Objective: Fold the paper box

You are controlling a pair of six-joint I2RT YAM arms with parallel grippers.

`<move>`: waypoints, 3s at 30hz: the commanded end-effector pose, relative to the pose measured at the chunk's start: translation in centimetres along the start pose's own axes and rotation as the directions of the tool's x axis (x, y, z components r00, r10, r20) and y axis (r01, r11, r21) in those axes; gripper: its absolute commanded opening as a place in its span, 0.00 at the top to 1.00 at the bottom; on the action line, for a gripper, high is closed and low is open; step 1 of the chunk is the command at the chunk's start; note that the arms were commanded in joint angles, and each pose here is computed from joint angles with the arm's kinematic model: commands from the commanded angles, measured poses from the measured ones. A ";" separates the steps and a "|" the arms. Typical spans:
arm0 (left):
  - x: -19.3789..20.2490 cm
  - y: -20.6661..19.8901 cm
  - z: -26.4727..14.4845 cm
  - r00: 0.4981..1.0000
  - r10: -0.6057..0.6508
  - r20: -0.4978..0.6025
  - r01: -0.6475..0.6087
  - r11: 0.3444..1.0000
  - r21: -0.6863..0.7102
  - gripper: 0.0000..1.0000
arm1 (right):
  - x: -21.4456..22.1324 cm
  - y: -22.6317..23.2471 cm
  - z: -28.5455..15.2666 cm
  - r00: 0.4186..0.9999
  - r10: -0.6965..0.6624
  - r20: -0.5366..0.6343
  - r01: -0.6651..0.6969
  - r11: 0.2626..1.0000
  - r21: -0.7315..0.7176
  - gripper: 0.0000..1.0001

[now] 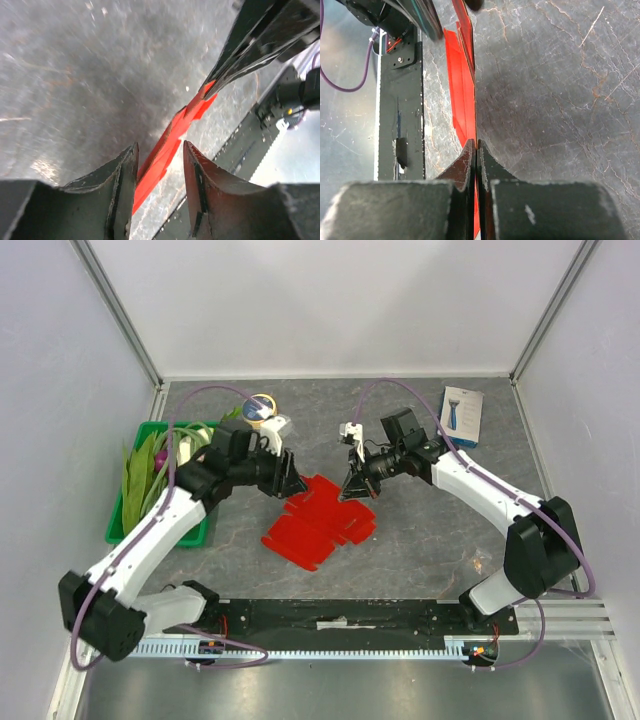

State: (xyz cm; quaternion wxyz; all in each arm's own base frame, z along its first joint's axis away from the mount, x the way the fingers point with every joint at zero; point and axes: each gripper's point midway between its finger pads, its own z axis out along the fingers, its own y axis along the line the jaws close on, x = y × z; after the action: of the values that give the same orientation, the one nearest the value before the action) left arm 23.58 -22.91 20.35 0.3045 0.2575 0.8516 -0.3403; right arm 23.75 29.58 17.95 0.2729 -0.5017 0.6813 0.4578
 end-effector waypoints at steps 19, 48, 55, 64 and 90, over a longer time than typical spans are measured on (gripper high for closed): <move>-6.9 -3.7 0.3 0.976 0.125 0.177 -0.160 0.967 0.201 0.61 | -1.3 0.8 -0.2 0.983 0.169 0.074 -0.162 0.982 -0.096 1.00; -5.7 -6.9 -0.6 0.977 0.113 0.181 -0.172 0.918 0.357 0.87 | -3.4 -0.2 0.9 0.965 0.156 0.213 -0.147 0.988 -0.054 1.00; -8.8 -5.2 -3.1 0.968 -0.007 0.250 -0.043 0.979 0.197 0.73 | -1.9 1.6 0.7 0.979 0.101 0.178 -0.078 0.988 -0.136 1.00; -8.3 -2.3 -1.7 0.977 0.095 0.189 -0.116 0.988 0.103 0.69 | -2.5 2.7 0.3 0.983 0.062 0.172 -0.029 0.982 -0.187 1.00; -3.8 -7.3 0.9 0.984 0.162 0.072 -0.177 0.932 0.317 0.85 | -5.0 2.3 -0.3 0.971 0.045 0.234 -0.018 0.993 -0.115 1.00</move>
State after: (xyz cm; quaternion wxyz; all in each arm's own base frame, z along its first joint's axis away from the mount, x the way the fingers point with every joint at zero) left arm 23.44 -27.78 24.80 0.3081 0.3412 0.7778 -0.4286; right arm 22.27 30.81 19.73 0.2649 -0.4395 0.6535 0.5564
